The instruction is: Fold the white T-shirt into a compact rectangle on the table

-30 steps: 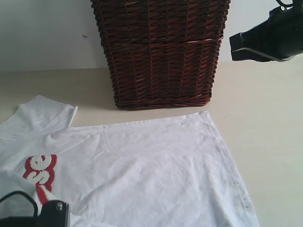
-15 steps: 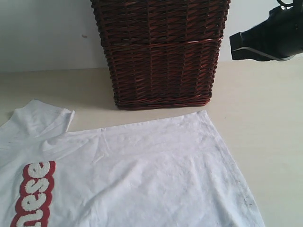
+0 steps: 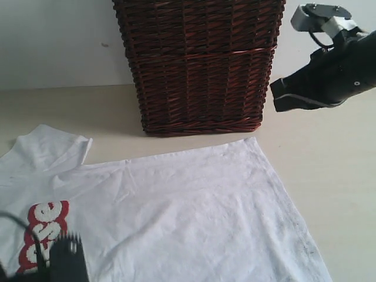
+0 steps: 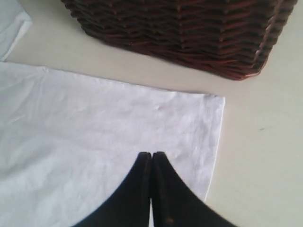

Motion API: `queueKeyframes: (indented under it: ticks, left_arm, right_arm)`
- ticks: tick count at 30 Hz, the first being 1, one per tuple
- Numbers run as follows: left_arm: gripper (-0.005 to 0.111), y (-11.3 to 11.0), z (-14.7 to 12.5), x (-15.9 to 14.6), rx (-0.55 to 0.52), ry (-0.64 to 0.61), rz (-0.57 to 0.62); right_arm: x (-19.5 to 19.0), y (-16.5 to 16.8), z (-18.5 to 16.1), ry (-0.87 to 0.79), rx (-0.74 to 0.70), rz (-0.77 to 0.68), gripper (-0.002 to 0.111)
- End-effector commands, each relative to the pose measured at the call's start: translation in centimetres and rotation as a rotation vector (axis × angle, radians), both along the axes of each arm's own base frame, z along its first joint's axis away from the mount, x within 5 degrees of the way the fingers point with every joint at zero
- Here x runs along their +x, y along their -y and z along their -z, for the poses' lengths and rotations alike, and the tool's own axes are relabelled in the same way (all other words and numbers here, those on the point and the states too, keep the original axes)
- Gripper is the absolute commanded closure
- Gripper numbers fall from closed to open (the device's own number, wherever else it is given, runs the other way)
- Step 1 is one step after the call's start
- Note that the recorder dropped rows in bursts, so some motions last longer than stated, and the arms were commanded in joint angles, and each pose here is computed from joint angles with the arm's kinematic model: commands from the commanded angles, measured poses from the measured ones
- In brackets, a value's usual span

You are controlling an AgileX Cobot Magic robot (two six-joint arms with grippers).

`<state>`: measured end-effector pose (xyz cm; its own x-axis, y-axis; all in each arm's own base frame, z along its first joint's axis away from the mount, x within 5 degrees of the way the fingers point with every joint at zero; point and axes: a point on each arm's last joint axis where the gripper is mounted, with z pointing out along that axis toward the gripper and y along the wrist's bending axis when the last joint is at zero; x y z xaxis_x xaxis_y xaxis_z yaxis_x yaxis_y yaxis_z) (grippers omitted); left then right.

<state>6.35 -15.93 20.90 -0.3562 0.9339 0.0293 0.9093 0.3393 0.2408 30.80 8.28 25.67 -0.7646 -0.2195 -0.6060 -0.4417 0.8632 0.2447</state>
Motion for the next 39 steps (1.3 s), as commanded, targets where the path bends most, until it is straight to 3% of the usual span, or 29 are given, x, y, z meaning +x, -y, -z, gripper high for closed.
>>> queueKeyframes:
  ticks: [1, 6, 10, 13, 17, 24, 29, 39]
  left_arm:
    - [0.103, -0.8, -3.3, 7.8, -0.098, 0.345, -0.301]
    - [0.107, -6.9, 0.2, 17.8, -0.305, 0.115, -0.785]
    - [0.107, -9.9, 2.1, 21.5, -0.343, 0.101, -0.921]
    - [0.107, -10.8, 2.5, 24.0, -0.340, 0.113, -0.939]
    - [0.107, -10.3, 3.4, 27.1, -0.352, 0.133, -0.903]
    - [0.107, -10.2, 7.5, 33.0, -0.338, 0.123, -0.903]
    - [0.107, -11.1, 10.3, 36.7, -0.313, 0.072, -0.932]
    - [0.107, -10.5, 12.5, 42.0, -0.310, -0.028, -0.911]
  right_arm:
    - [-0.1, -1.5, 1.8, -0.031, -0.081, -0.105, 0.108]
    - [0.0, -3.3, 4.3, -0.075, -0.182, -0.177, 0.108]
    - [0.7, -3.4, 6.4, -0.125, -0.196, -0.167, 0.108]
    - [1.7, -3.5, 8.2, -0.123, -0.202, -0.128, 0.108]
    - [3.5, -3.8, 10.5, -0.148, -0.212, -0.087, 0.108]
    - [6.4, -4.4, 13.5, -0.161, -0.246, -0.100, 0.108]
    - [7.9, -4.1, 13.4, -0.131, -0.330, -0.083, 0.108]
    - [8.8, -3.9, 12.5, -0.092, -0.367, -0.070, 0.108]
